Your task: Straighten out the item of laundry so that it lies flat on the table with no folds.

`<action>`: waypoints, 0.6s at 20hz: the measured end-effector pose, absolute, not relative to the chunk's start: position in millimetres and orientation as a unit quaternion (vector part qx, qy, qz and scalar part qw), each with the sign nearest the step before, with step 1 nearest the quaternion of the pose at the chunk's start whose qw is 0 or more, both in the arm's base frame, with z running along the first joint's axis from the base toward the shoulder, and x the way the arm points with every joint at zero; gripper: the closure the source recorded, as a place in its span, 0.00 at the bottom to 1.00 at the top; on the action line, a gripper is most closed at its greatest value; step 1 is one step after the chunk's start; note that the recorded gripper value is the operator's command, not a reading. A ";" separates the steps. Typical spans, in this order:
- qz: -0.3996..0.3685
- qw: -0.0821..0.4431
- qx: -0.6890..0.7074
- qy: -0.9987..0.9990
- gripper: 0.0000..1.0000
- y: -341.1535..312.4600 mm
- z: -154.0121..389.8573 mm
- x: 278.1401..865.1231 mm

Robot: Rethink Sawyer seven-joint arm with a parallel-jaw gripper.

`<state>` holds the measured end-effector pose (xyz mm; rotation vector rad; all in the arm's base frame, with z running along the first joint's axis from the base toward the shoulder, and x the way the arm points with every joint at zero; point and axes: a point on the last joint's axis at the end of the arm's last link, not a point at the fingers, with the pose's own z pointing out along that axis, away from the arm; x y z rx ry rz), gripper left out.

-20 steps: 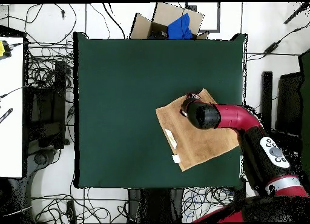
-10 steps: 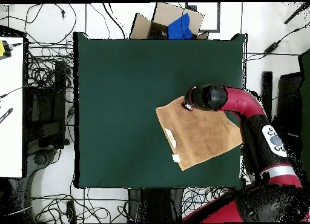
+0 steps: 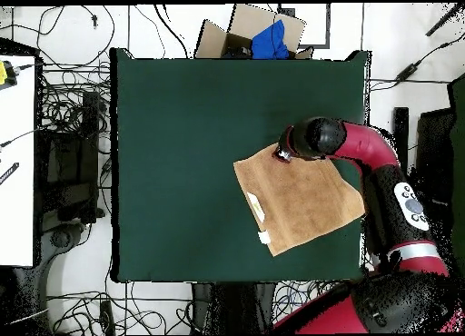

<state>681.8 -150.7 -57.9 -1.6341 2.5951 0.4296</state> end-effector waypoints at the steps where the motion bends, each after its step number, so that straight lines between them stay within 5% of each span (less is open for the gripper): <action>1: 0.132 0.022 -0.533 0.835 0.00 -149.0 -57.4 681.4; 12: -0.011 0.032 -0.623 0.781 0.00 -130.9 -11.7 684.4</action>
